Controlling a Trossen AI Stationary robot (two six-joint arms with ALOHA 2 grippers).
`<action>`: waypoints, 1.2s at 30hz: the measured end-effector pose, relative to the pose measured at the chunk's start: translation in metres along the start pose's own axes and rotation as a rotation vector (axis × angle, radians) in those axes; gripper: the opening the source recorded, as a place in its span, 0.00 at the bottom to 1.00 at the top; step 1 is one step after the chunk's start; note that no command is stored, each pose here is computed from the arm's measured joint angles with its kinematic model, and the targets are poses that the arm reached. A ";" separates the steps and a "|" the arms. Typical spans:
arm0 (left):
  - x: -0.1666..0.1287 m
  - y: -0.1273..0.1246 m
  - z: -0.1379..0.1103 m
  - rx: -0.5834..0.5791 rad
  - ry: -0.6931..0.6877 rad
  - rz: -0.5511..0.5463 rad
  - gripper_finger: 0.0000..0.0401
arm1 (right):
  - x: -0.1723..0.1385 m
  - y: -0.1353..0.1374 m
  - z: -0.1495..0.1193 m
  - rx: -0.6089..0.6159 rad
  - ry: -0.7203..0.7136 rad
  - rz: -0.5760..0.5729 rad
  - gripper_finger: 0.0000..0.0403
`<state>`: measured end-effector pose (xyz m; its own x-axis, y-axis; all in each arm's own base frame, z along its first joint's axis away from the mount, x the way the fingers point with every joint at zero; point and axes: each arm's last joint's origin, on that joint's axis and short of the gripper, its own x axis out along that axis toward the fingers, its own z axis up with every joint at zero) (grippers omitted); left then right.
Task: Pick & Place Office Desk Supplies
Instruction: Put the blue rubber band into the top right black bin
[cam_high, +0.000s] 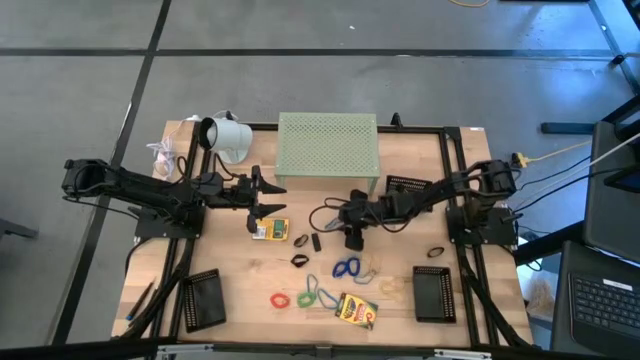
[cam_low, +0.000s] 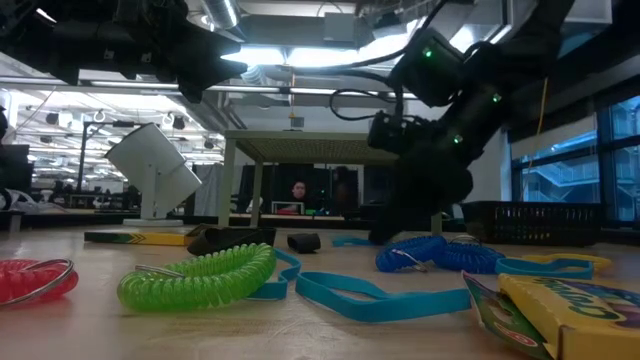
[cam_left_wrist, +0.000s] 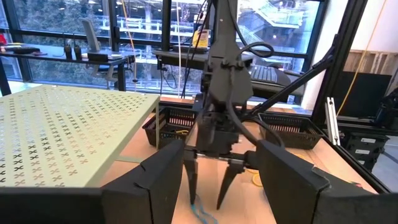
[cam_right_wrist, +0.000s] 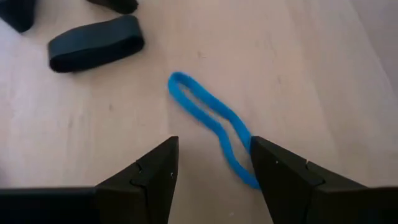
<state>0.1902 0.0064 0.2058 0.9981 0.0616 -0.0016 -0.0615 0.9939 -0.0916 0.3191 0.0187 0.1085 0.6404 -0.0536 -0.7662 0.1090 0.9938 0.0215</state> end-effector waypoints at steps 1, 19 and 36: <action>0.000 0.000 0.000 0.000 0.000 0.000 0.49 | 0.000 -0.002 0.000 0.003 0.000 -0.003 0.51; 0.000 0.000 0.000 0.000 0.000 0.000 0.49 | 0.000 -0.010 -0.003 0.020 0.055 -0.030 0.03; 0.000 0.000 -0.001 0.001 0.009 0.000 0.49 | -0.044 0.017 0.042 0.101 -0.398 -0.124 0.01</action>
<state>0.1902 0.0063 0.2049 0.9981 0.0611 -0.0109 -0.0619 0.9939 -0.0909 0.3249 0.0339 0.1700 0.8593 -0.2252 -0.4593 0.2648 0.9640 0.0227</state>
